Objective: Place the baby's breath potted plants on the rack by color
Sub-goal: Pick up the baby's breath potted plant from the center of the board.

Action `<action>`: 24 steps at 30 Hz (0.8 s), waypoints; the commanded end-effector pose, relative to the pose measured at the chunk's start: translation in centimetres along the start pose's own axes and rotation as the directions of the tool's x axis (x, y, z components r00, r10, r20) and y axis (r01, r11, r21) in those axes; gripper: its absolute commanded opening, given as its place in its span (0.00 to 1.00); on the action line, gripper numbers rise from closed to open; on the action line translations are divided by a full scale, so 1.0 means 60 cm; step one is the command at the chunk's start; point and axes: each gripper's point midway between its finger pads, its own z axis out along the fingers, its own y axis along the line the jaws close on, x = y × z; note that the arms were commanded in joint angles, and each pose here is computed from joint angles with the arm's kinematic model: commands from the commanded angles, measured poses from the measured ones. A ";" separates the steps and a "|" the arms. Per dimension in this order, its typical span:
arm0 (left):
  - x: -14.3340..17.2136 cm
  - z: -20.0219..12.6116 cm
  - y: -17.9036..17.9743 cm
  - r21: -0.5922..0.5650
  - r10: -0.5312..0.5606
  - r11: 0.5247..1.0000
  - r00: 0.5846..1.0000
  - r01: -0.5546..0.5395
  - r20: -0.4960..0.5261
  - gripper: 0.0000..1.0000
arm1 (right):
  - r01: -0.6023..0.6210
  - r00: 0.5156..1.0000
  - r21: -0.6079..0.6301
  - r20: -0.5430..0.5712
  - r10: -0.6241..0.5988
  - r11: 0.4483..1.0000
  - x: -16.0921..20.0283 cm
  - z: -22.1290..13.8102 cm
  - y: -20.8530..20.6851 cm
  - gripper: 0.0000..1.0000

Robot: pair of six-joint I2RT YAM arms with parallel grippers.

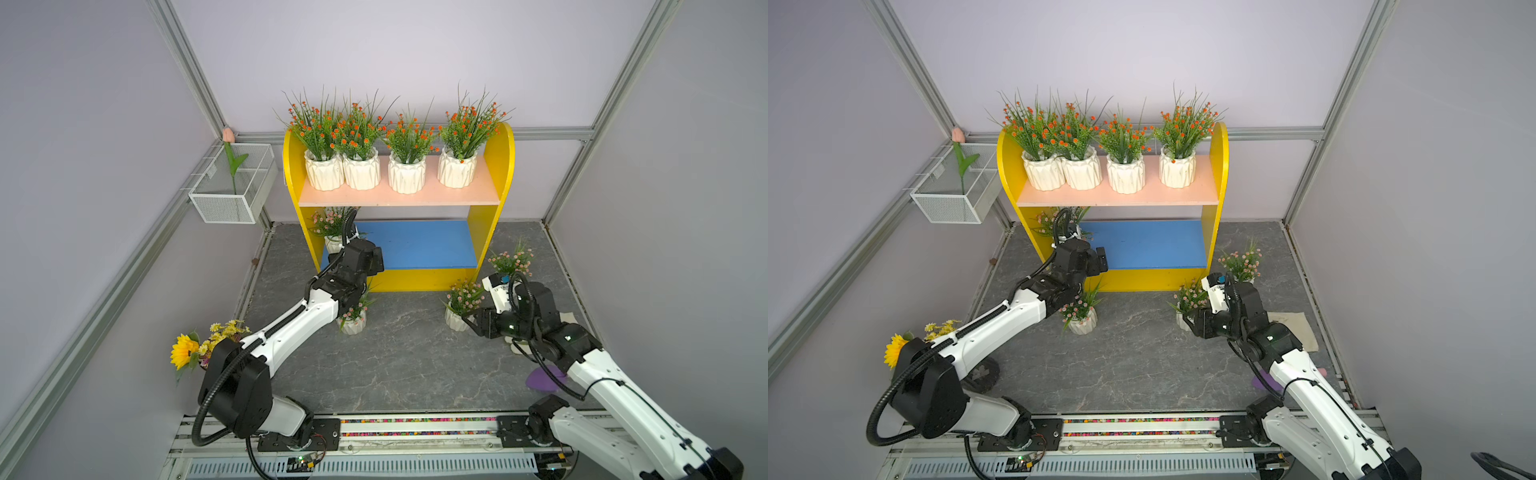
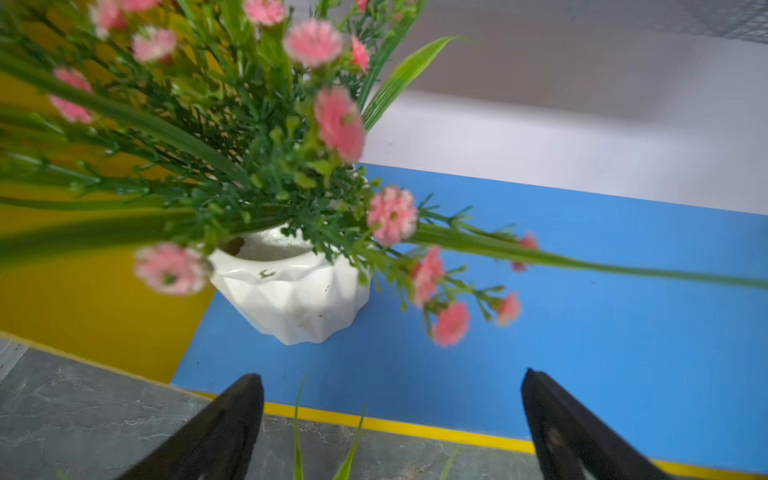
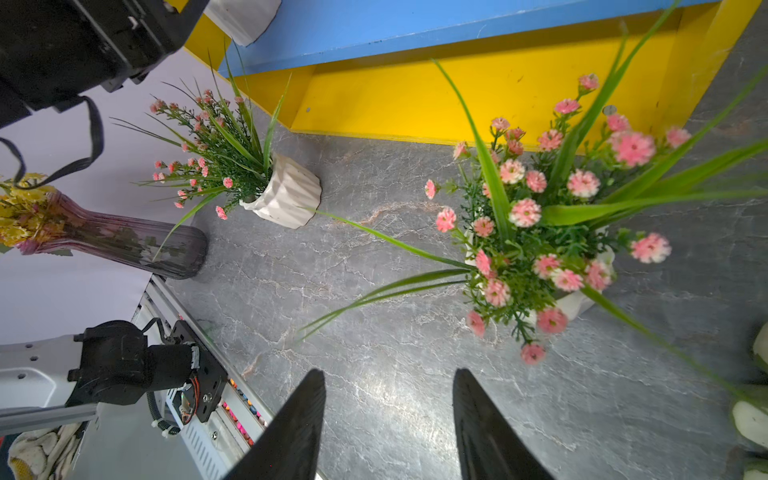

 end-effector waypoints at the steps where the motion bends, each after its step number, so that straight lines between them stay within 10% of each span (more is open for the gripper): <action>1: 0.015 -0.024 -0.021 0.114 0.039 0.993 0.998 -0.033 -0.047 1.00 | -0.010 1.000 -0.030 0.002 0.010 0.999 -0.003 0.010 0.004 0.53; 9: 0.010 -0.098 -0.048 0.311 0.092 0.948 0.994 -0.072 -0.051 0.99 | 0.082 0.996 -0.086 -0.017 -0.084 0.993 -0.014 0.042 0.066 0.52; 24: 0.024 -0.164 0.029 0.209 0.062 0.977 0.997 -0.051 -0.047 0.99 | 0.194 0.964 -0.196 -0.143 -0.224 0.961 0.020 0.255 0.191 0.46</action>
